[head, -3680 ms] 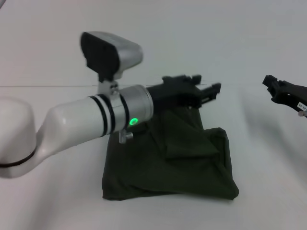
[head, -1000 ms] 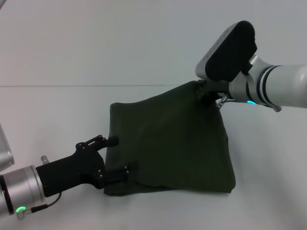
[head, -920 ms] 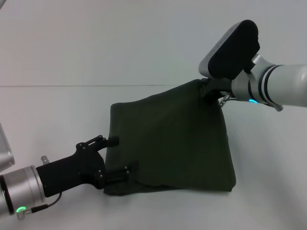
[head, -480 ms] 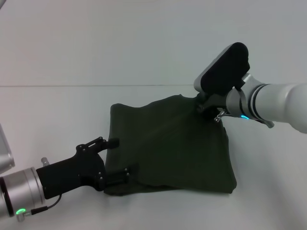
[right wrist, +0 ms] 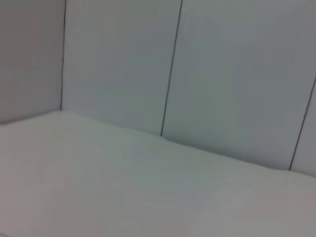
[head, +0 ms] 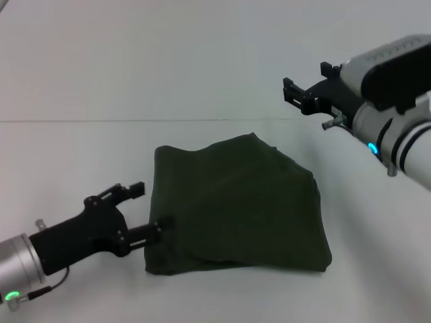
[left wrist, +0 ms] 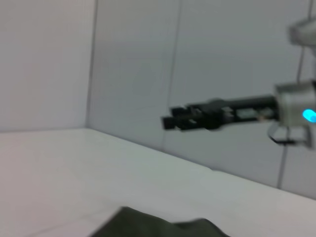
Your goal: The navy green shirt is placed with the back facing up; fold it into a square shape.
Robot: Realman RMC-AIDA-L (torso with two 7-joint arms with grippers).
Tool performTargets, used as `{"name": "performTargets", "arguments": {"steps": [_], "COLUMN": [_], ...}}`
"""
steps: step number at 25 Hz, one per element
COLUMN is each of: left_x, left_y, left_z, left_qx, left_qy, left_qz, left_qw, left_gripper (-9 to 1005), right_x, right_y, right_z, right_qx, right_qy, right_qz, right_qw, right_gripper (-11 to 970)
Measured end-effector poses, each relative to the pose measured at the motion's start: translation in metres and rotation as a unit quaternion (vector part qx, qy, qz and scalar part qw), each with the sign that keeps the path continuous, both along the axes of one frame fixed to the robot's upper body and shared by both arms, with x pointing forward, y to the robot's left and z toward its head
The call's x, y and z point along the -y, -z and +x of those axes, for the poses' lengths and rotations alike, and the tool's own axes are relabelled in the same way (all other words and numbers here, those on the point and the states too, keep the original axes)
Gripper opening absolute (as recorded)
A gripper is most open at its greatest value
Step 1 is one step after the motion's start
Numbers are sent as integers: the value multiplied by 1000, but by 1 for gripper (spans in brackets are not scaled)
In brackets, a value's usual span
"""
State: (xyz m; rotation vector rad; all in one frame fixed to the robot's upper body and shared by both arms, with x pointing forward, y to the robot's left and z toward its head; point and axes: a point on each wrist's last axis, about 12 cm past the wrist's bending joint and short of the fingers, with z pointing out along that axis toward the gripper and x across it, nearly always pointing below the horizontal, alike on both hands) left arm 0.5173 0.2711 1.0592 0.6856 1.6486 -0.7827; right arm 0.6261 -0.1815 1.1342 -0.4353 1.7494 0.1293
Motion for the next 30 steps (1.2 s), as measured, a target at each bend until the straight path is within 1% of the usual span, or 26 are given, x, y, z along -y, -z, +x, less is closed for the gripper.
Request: {"name": "performTargets", "arguments": {"steps": [2,5,8,11,12,13,15,16,19,20,21,23,24,25,27,28,29,30], "left_x": [-6,-13,-15,-16,-16,-16,-16,-16,-16,-16,-16,-16,-16,-17,-17,-17,-17,-17], "left_y": [-1,-2,-3,-3,-3,-3,-3,-3,-3,-2,-2,-2,-2,-2,-1,-1,-1,-1], "left_z": [-1,-4,-4,-4,-4,-3,-2,-2,-2,-2,-2,-3,-3,-3,-3,-3,-4,-4], "left_qx": [7,25,36,39,38,38,38,39,39,38,38,38,38,38,39,39,39,39], "left_qy": [-18,-45,-57,-57,-57,-56,-55,-54,-53,-52,-51,-51,-51,-52,-52,-51,-50,-49], "left_qz": [-11,-26,-34,-33,-32,-30,-27,-26,-22,-20,-20,-19,-18,-18,-17,-17,-18,-18], "left_qw": [1000,998,997,997,997,997,997,997,998,998,998,998,998,998,998,998,998,998], "left_gripper": [893,893,893,893,893,893,893,893,892,892,892,893,893,893,893,893,893,893], "right_x": [-5,-12,-18,-17,-16,-14,-9,-9,0,10,10,25,34,44,67,73,81,84], "right_y": [8,15,8,-8,-17,-33,-56,-56,-80,-93,-93,-94,-95,-96,-95,-95,-90,-85], "right_z": [-11,-24,-30,-30,-29,-26,-24,-24,-19,-11,-11,-6,-6,-7,-6,-8,-9,-9], "right_qx": [12,20,27,33,32,27,29,29,21,-4,-4,-37,-46,-31,21,49,69,81], "right_qy": [4,6,-6,-18,-28,-49,-70,-70,-92,-110,-110,-140,-176,-214,-251,-264,-268,-271], "right_qz": [18,51,81,102,104,102,99,99,74,59,59,77,109,143,213,233,249,252], "right_qw": [1000,998,996,994,994,993,992,992,993,992,992,986,977,966,944,934,928,925], "right_gripper": [660,668,676,523,472,421,350,314,208,178,147,86,56,52,43,39,35,30]}}
